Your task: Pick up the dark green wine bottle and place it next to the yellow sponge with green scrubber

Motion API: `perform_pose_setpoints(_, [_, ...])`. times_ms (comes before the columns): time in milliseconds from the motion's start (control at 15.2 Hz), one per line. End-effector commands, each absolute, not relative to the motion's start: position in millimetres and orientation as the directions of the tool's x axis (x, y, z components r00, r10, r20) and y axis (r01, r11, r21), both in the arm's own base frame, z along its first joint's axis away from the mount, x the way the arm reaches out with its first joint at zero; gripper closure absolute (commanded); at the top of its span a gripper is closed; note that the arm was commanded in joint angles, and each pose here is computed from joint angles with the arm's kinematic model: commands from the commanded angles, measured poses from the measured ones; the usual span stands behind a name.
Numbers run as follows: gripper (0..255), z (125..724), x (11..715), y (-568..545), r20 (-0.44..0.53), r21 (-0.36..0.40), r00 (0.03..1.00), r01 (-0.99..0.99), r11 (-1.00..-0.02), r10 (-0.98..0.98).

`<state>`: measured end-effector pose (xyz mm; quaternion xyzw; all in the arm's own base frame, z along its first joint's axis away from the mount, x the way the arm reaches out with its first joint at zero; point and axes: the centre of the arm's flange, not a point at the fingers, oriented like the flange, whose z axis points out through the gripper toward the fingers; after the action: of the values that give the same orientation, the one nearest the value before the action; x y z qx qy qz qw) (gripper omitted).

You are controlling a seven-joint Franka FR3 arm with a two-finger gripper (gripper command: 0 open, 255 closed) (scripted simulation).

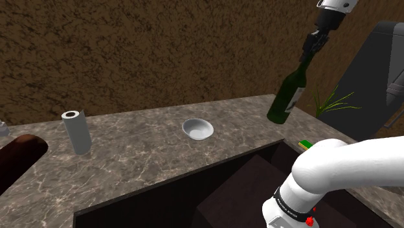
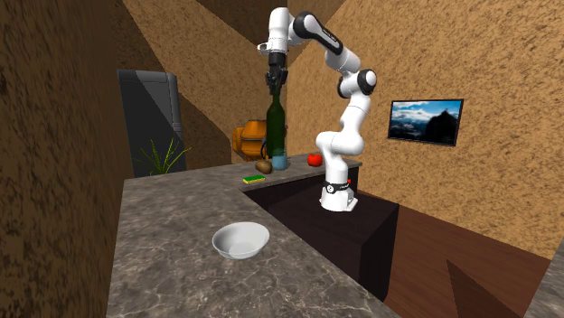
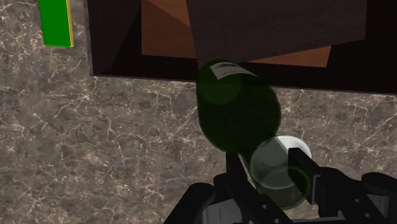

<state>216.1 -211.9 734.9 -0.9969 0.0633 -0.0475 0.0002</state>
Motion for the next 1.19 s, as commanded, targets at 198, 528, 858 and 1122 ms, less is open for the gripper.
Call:
perform_pose_setpoints(198, [255, 711.7, 175.3, -256.1, 0.095, -0.006, 0.988, -0.125, -0.992, -0.125])
perform_pose_setpoints(528, [255, 686.6, 133.5, -300.6, 0.095, -0.006, 0.988, -0.125, -0.992, -0.125])
perform_pose_setpoints(858, [255, 661.5, 91.8, -345.2, 0.095, -0.006, 0.988, -0.125, -0.992, -0.125])
perform_pose_setpoints(1122, [255, 641.5, 58.4, -380.8, 0.095, -0.006, 0.988, -0.125, -0.992, -0.125])
